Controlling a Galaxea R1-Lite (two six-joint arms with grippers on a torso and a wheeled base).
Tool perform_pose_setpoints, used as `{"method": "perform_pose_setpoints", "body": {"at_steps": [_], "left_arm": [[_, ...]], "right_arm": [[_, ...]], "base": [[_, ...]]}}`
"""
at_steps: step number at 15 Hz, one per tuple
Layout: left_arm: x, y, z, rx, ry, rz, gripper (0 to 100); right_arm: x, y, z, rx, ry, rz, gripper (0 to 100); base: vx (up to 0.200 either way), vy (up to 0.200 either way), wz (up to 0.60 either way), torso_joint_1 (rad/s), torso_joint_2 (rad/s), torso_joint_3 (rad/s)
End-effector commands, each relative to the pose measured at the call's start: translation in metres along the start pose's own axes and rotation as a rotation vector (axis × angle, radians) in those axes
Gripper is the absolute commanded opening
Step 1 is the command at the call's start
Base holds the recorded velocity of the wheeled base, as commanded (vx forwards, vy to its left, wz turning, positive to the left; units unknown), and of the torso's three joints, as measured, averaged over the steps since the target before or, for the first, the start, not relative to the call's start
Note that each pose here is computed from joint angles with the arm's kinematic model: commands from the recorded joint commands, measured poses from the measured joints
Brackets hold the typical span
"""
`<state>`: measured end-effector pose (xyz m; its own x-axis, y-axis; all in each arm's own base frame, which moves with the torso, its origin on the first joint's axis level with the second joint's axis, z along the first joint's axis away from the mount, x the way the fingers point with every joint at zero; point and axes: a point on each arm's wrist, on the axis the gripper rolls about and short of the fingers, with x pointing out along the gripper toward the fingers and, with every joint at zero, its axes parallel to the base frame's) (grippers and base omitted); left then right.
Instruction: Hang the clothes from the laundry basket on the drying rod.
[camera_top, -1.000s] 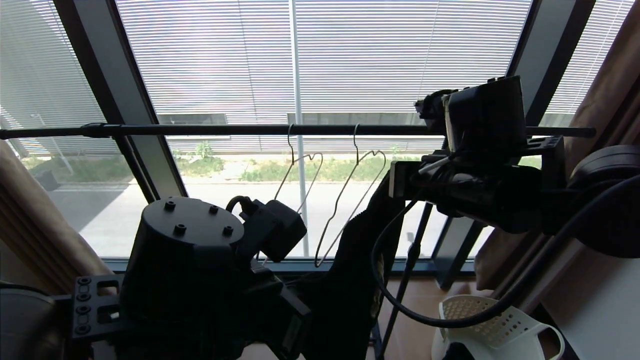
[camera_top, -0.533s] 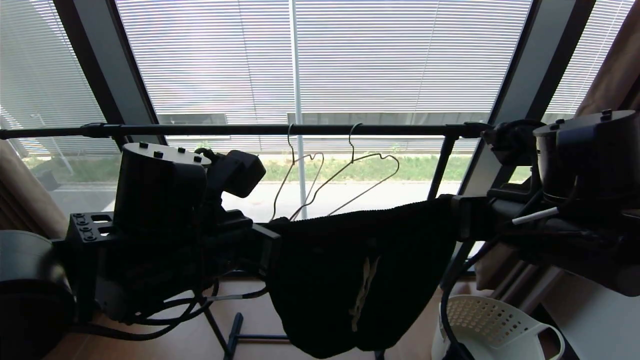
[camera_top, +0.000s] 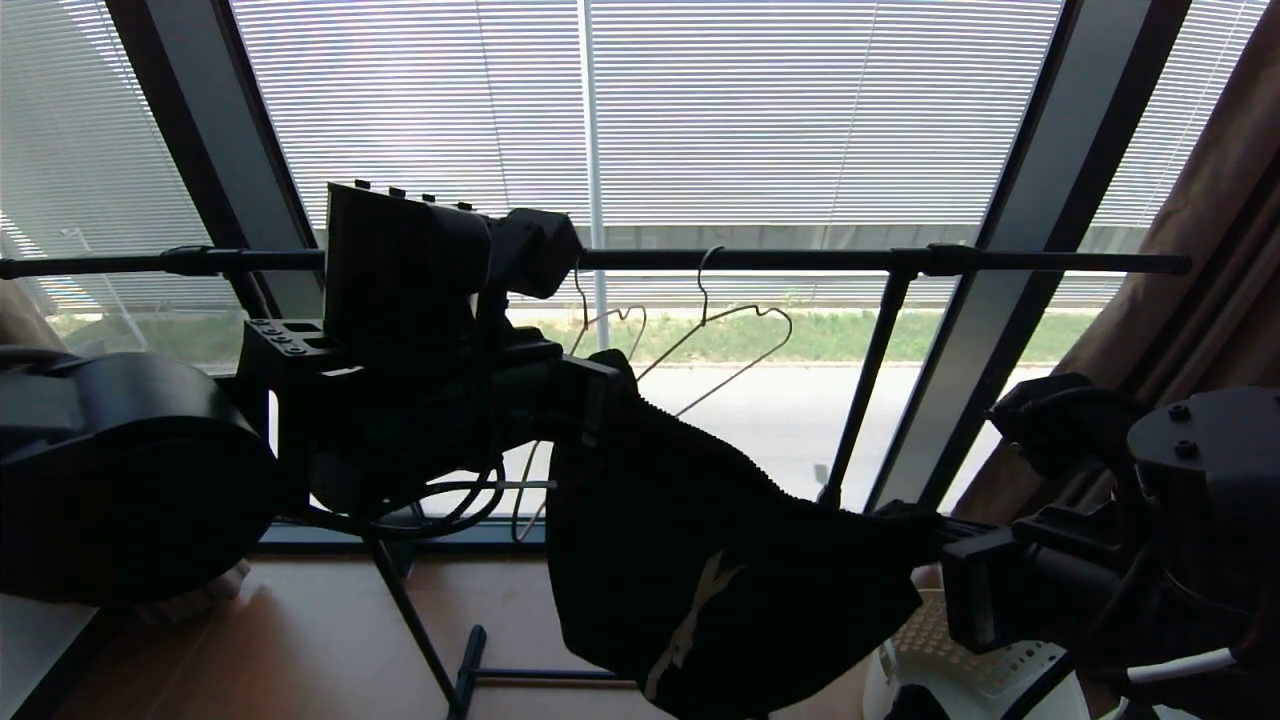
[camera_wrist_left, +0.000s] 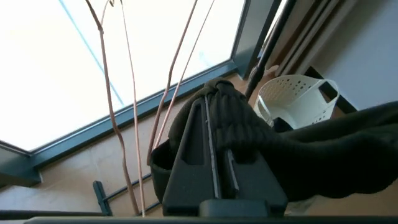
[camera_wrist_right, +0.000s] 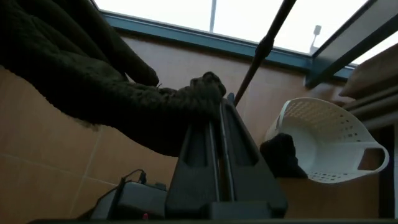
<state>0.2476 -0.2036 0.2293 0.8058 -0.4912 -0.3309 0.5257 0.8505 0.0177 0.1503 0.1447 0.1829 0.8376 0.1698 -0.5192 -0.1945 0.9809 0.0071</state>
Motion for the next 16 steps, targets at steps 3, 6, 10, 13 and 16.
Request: {"method": "perform_pose_setpoints", "body": {"at_steps": [3, 6, 10, 13, 16], "left_arm": [[0.004, -0.007, 0.006, 0.017, -0.018, -0.003, 0], [0.003, -0.012, 0.019, 0.014, -0.063, 0.002, 0], [0.004, -0.014, 0.023, 0.012, -0.076, 0.044, 0], [0.005, -0.014, 0.023, 0.011, -0.078, 0.071, 0], [0.005, -0.014, 0.022, 0.010, -0.076, 0.084, 0]], "right_arm": [[0.004, -0.001, -0.014, -0.031, 0.041, -0.007, 100], [0.005, 0.000, -0.042, -0.124, 0.090, 0.061, 100], [0.011, 0.006, -0.065, -0.285, 0.112, 0.143, 100], [0.011, 0.011, -0.060, -0.326, 0.055, 0.221, 100], [0.007, 0.011, -0.056, -0.346, -0.010, 0.280, 100]], "base": [[0.000, 0.000, 0.00, 0.000, 0.00, 0.000], [0.000, 0.000, 0.00, 0.000, 0.00, 0.000], [0.000, 0.000, 0.00, 0.000, 0.00, 0.000], [0.000, 0.000, 0.00, 0.000, 0.00, 0.000], [0.000, 0.000, 0.00, 0.000, 0.00, 0.000]]}}
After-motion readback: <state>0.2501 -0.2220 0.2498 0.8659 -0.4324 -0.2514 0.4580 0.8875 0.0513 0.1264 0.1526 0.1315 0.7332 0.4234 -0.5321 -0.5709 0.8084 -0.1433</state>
